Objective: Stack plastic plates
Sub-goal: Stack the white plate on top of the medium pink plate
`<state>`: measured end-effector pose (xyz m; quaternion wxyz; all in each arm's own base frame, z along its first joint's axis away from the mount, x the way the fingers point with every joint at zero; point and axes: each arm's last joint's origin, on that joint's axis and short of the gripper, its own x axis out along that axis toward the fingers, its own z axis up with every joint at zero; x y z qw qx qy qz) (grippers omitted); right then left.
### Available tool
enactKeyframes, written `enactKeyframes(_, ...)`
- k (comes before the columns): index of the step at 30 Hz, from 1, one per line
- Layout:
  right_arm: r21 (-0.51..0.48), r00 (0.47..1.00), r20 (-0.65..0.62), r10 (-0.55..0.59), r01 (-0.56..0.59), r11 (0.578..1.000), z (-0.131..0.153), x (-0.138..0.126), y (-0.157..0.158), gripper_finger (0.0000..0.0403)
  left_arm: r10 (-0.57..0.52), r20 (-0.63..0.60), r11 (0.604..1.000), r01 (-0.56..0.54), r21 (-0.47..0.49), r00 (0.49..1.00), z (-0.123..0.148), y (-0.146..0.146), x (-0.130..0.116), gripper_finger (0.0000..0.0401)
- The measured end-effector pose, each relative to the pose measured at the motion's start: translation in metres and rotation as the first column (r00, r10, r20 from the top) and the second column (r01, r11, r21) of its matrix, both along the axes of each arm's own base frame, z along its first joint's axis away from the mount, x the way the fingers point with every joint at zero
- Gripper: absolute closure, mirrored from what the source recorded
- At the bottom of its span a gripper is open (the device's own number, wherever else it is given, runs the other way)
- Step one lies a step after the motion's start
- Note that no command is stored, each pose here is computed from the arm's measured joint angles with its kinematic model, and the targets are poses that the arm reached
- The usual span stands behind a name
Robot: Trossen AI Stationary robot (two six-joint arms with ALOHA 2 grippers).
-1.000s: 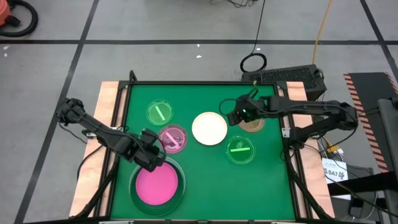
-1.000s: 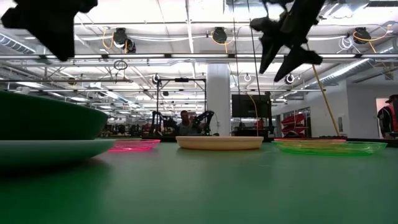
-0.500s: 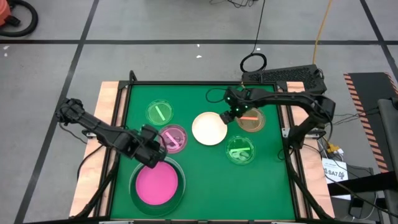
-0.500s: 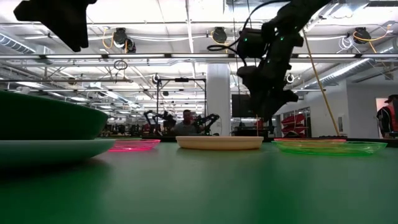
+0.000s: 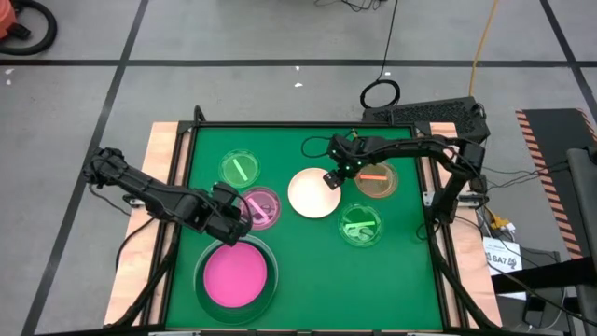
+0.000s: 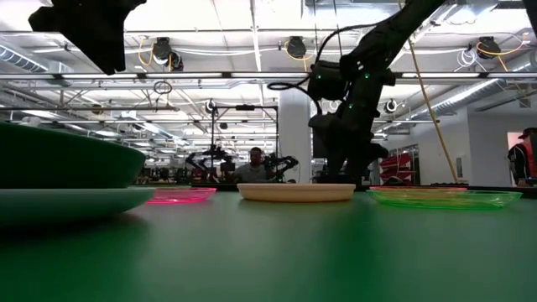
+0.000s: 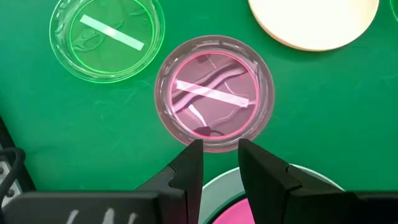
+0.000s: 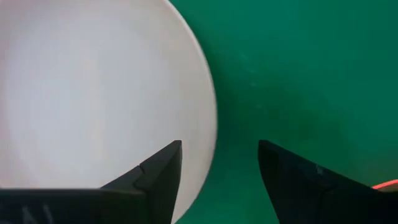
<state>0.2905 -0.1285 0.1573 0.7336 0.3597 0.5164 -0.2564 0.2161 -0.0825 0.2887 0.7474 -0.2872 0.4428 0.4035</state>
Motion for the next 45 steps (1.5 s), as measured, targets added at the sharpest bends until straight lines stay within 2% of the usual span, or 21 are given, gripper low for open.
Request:
enactKeyframes(6, 0.022, 0.999, -0.040, -0.016, 0.017, 1.000, -0.012, 0.002, 0.000, 0.0257, -0.030, -0.016, 0.999, 0.031, 0.011, 0.999, 0.000, 0.000, 0.000, 0.0293)
enactKeyframes(15, 0.061, 0.998, -0.038, -0.044, 0.046, 0.997, -0.014, 0.006, 0.008, 0.0390, -0.099, -0.046, 0.994, 0.101, 0.031, 0.994, 0.000, 0.000, 0.000, 0.0293)
enactKeyframes(22, 0.166, 0.998, -0.006, -0.069, 0.069, 0.984, -0.007, 0.010, 0.021, 0.0391, -0.084, -0.038, 0.996, 0.085, 0.026, 0.996, 0.000, 0.000, 0.000, 0.0293)
enactKeyframes(26, 0.176, 0.994, 0.064, -0.086, 0.073, 0.982, 0.015, 0.013, 0.029, 0.0396, -0.032, -0.011, 0.999, 0.032, 0.009, 0.999, 0.000, 0.000, 0.000, 0.0293)
enactKeyframes(32, 0.133, 0.977, 0.153, -0.146, 0.126, 0.983, 0.055, 0.012, 0.044, 0.0397, -0.052, 0.060, 0.998, 0.054, -0.029, 0.997, 0.003, -0.002, 0.005, 0.0287)
enactKeyframes(35, 0.094, 0.980, 0.133, -0.151, 0.140, 0.986, 0.075, 0.007, 0.056, 0.0397, -0.028, 0.118, 0.998, 0.035, -0.058, 0.993, 0.006, -0.001, 0.009, 0.0260)
enactKeyframes(40, 0.016, 0.985, 0.082, -0.154, 0.153, 0.988, 0.108, 0.003, 0.078, 0.0397, 0.132, 0.174, 0.985, -0.110, -0.132, 0.976, 0.013, 0.006, 0.011, 0.0194)
enactKeyframes(45, -0.015, 0.978, 0.123, -0.169, 0.172, 0.985, 0.135, 0.008, 0.101, 0.0397, 0.137, 0.218, 0.983, -0.106, -0.148, 0.966, 0.023, 0.011, 0.017, 0.0174)
